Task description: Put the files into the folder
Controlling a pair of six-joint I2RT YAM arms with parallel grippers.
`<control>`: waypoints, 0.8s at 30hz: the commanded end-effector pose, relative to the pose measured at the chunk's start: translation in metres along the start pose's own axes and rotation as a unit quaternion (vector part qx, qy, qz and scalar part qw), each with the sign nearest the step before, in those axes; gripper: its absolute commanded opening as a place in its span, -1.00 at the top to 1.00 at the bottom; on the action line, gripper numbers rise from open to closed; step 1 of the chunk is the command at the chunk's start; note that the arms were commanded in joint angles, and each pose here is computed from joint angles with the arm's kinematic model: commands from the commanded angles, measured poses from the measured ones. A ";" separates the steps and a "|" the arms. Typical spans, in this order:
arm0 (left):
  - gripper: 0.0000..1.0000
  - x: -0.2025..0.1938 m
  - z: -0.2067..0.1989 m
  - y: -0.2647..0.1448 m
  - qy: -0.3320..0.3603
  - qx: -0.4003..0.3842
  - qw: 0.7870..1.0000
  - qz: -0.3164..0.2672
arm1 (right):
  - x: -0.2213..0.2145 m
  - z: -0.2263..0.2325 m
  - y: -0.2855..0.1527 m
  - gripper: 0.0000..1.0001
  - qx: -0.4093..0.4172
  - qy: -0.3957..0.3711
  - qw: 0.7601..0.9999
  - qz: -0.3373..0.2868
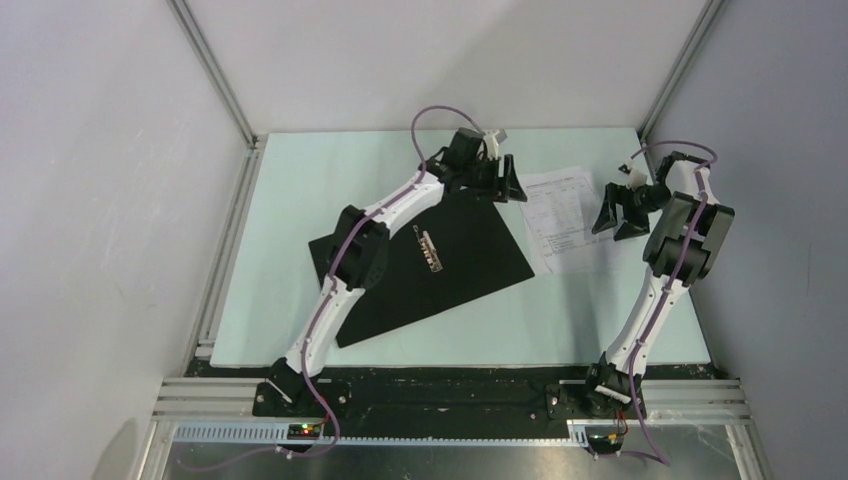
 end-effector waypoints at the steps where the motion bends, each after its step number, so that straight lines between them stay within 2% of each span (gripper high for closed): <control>1: -0.42 -0.003 -0.017 0.032 -0.021 -0.031 0.999 -0.024 | 0.018 -0.001 -0.013 -0.61 -0.010 -0.009 0.998 -0.053; 9: -0.58 -0.021 0.001 0.057 -0.083 0.049 0.994 -0.044 | 0.037 -0.015 -0.009 -0.65 -0.107 -0.022 0.989 -0.103; 16: -0.60 -0.042 0.011 0.070 -0.132 0.094 0.986 -0.035 | 0.037 0.004 0.015 -0.61 -0.113 -0.036 0.991 -0.063; 20: -0.60 -0.049 0.014 0.073 -0.153 0.100 0.983 -0.027 | 0.044 0.007 0.010 -0.64 -0.128 -0.042 0.985 -0.107; 24: -0.60 -0.049 0.013 0.075 -0.170 0.103 0.980 -0.030 | 0.031 0.008 0.025 -0.65 -0.098 -0.029 0.994 -0.048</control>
Point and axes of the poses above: each gripper's point midway between its finger pads, its own y axis out along the fingers, its own z axis along the line the jaws close on, x = y × z, the point moved 8 cm from there along -y, back along the fingers, and after that the axes turned 6 degrees about y, right-handed, at the moved point
